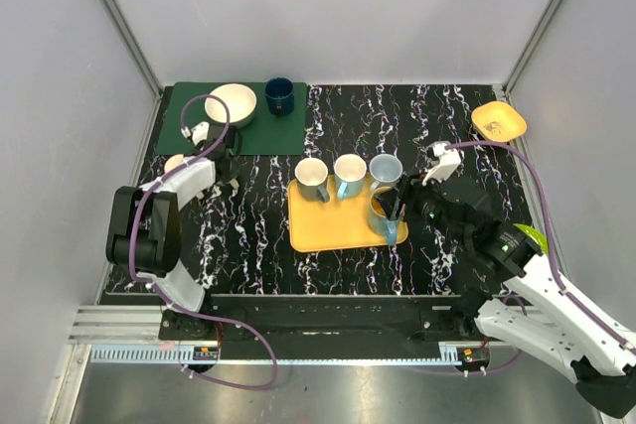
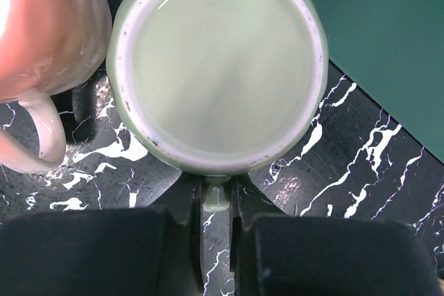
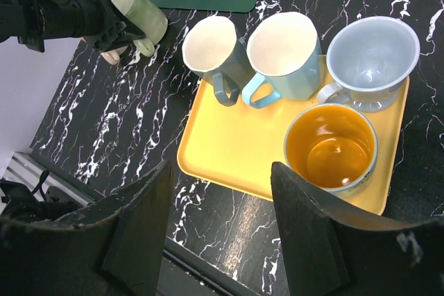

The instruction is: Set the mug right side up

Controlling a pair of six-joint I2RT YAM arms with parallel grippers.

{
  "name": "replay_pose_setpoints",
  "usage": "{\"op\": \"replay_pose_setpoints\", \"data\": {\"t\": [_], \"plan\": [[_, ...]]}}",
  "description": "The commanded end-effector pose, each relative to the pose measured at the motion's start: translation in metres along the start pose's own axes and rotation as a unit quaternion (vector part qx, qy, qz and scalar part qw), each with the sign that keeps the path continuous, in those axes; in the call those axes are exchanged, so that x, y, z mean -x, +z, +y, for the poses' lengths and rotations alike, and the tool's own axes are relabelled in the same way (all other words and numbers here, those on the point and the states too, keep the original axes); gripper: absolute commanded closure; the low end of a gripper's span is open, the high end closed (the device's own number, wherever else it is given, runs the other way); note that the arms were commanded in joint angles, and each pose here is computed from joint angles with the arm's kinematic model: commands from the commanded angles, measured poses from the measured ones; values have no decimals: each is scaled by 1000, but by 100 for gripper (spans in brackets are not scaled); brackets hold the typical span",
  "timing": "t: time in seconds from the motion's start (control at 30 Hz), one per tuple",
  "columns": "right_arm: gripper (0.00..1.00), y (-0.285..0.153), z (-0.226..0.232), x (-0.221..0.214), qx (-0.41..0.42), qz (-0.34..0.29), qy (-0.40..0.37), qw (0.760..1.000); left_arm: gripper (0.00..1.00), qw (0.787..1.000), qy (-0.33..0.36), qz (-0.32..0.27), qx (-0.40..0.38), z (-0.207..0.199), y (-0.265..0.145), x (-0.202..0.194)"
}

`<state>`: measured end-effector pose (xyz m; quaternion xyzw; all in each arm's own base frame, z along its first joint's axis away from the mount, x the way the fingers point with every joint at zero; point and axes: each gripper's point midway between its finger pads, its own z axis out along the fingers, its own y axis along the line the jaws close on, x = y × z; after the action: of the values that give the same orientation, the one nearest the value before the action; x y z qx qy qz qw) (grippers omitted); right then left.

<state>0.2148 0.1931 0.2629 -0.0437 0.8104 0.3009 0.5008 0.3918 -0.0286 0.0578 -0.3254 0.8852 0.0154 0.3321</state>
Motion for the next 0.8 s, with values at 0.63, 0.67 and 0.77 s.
{"op": "replay_pose_setpoints", "data": {"t": [0.63,0.67,0.77], "plan": [[35,-9,94,53,216,-73,69,971,100,847,-78,-89,-518,-87,-257,49],[34,-14,110,48,258,-47,67,963,100,825,-73,-82,-554,-90,-275,44],[31,-21,149,61,338,-23,80,937,100,764,-85,-80,-635,-92,-325,43]]}}
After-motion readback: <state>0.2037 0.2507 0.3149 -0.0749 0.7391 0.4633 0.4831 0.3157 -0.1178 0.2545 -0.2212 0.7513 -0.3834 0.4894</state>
